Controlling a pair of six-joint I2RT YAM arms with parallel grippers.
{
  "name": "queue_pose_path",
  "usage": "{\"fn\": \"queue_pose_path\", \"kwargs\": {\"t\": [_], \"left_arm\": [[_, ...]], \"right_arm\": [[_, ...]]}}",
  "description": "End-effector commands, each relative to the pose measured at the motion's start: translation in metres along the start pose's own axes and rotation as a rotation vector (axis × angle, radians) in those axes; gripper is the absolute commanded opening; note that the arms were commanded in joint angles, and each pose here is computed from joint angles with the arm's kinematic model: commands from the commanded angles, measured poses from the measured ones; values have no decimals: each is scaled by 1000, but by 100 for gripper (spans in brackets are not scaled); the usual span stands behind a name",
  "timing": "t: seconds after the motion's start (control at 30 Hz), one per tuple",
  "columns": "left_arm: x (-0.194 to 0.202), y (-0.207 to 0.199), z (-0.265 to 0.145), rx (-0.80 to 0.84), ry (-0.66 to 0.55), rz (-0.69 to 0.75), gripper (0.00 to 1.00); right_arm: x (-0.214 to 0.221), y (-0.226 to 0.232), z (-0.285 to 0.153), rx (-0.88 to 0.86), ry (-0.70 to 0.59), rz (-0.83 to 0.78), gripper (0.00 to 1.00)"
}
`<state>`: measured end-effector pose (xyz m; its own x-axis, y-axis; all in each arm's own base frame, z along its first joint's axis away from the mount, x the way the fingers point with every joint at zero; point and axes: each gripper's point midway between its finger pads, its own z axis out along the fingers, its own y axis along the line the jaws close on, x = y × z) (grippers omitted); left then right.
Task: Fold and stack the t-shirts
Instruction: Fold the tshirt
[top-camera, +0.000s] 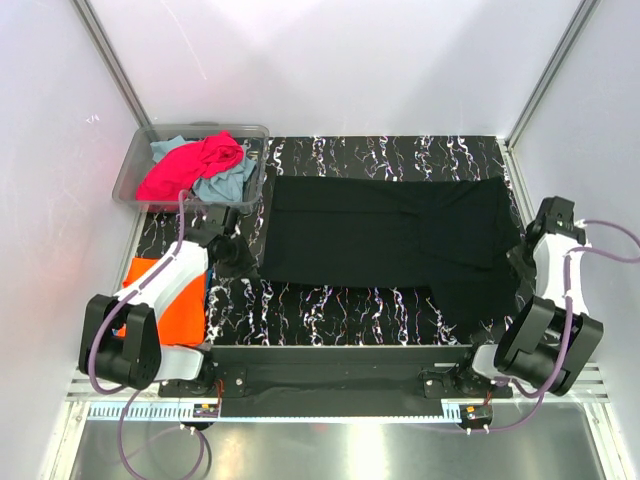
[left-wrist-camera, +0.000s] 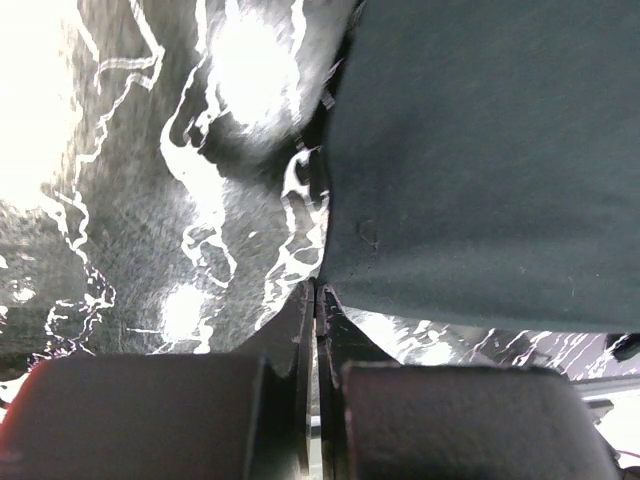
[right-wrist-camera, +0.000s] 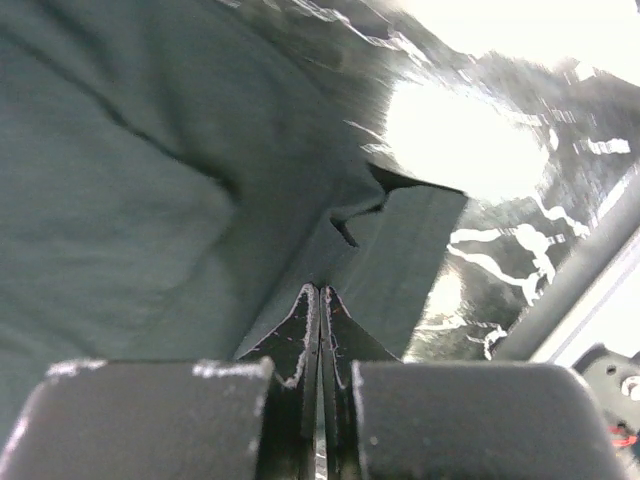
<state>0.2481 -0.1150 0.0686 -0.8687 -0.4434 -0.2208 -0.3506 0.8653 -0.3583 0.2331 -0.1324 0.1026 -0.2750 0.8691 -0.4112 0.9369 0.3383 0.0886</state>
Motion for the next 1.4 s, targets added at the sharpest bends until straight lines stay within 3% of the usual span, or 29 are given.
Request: {"fn": "queue_pose_path", "kwargs": {"t": [0.0,0.2,0.47,0.87,1.37], "left_arm": [[-38,-20,-14,2,-122,58,0],[-84,-47,-19,-8,-202,86,0],[-128,-57,17,-102,-190,72,0],[-169,-70,36,-132,-211,55,0],[-177,-68,59,-165,-184,58,0]], "right_arm": [[-32,32,-11,-87,-75,-85,0],[-56,101,-2,-245,-59,-221,0],[-75,160,10,-353,-14,-278,0],[-80,195,31,-394,34,-313,0],[-77,207,58,-380,85,-324,0]]}}
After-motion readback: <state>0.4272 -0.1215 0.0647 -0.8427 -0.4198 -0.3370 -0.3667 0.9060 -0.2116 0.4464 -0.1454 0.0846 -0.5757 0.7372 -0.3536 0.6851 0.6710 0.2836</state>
